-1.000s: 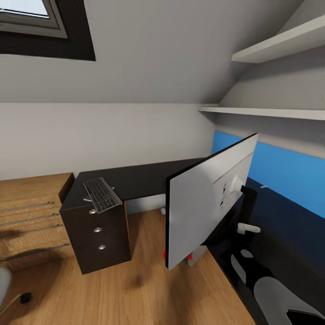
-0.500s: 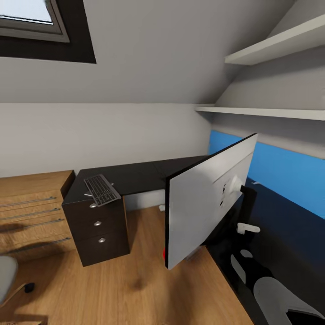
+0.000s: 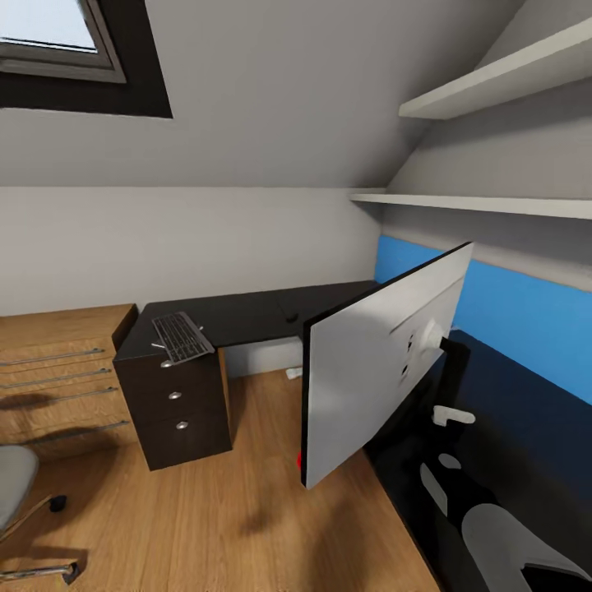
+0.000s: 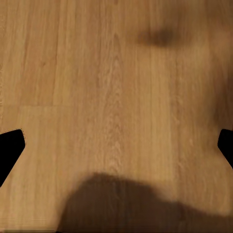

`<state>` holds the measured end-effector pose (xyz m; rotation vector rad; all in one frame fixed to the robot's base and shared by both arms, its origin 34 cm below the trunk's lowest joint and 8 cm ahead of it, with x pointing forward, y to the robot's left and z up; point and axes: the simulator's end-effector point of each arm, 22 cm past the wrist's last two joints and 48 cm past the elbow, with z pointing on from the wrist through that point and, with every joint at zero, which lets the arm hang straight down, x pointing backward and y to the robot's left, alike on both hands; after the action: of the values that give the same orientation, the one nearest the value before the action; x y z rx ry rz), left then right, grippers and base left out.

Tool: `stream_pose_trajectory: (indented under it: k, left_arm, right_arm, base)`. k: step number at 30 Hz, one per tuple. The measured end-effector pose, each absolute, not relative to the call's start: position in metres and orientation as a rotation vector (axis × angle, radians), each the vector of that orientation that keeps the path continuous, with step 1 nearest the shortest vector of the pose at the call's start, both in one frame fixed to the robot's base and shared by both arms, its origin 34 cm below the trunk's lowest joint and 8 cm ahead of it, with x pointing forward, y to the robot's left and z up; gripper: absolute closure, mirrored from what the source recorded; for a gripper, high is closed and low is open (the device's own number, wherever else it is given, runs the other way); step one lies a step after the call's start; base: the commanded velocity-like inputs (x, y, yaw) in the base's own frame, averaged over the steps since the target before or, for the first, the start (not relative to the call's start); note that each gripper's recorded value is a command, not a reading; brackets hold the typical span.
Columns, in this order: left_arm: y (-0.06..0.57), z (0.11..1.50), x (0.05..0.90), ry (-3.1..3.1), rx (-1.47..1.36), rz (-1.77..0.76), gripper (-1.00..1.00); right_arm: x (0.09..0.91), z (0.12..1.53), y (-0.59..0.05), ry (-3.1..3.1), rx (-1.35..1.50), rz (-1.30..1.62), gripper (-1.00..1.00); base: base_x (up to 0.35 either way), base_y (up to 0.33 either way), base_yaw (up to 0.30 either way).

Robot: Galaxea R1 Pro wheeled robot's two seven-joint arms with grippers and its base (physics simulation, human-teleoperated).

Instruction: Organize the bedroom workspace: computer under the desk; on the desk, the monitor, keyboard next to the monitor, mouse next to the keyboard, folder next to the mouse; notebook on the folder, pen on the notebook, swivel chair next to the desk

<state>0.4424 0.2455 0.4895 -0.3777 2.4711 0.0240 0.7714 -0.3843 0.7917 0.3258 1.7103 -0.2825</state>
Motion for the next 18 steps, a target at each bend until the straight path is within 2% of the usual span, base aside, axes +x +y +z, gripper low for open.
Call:
stream_pose_trajectory:
  k: [18]
  left_arm:
    - [0.2458,0.4828,0.4353,2.493,-0.38,0.03,-1.0]
  right_arm:
    - [0.7764,0.7921,-0.3854,1.699,0.322,-0.285,1.0]
  base:
    - [-0.003,-0.003,0.179]
